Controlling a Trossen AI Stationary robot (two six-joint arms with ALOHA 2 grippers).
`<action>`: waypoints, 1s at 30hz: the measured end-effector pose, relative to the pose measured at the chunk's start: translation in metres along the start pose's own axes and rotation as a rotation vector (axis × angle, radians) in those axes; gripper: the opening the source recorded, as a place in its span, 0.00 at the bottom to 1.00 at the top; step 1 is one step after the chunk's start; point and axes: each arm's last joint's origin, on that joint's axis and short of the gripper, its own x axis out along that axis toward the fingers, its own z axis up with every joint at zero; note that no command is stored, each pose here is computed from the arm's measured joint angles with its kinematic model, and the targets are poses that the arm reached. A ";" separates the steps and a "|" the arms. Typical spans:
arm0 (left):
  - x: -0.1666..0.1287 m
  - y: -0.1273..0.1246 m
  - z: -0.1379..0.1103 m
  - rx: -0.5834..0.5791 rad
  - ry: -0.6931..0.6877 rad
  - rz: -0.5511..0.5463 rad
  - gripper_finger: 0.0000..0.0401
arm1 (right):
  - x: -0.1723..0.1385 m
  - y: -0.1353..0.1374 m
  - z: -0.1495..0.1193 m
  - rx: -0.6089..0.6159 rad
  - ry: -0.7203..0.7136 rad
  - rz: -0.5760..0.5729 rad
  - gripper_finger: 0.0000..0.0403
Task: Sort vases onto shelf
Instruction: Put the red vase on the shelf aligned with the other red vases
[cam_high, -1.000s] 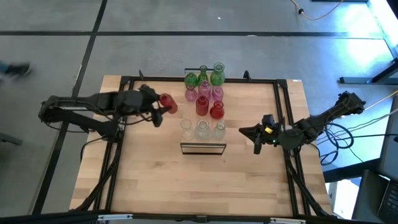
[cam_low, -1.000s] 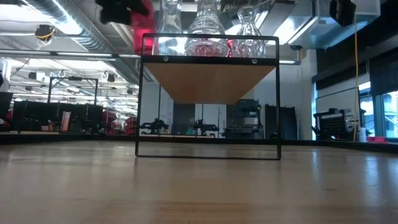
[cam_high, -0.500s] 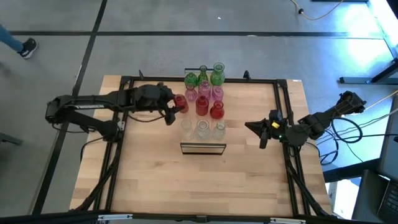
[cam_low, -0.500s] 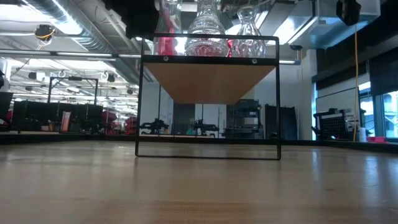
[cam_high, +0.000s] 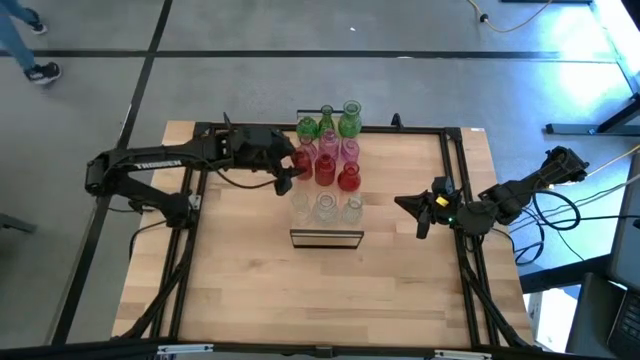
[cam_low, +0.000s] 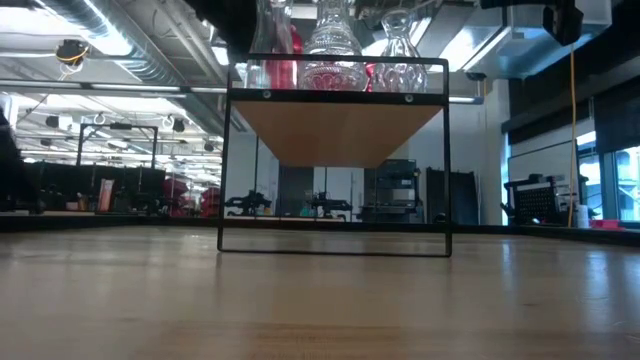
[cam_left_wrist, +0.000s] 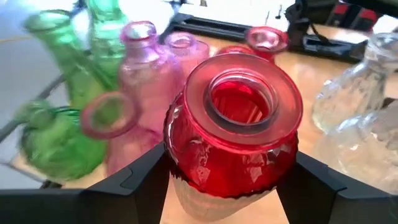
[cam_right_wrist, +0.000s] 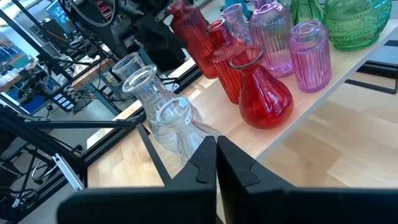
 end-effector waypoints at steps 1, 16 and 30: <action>0.003 -0.001 0.001 0.005 0.014 -0.009 0.59 | 0.000 0.000 0.000 0.001 0.000 0.000 0.00; 0.012 0.002 -0.002 0.002 0.103 -0.040 0.59 | 0.000 0.000 0.000 -0.001 0.003 -0.001 0.00; 0.015 0.005 -0.002 -0.025 0.107 -0.054 0.59 | 0.000 -0.001 -0.001 -0.007 0.013 -0.005 0.00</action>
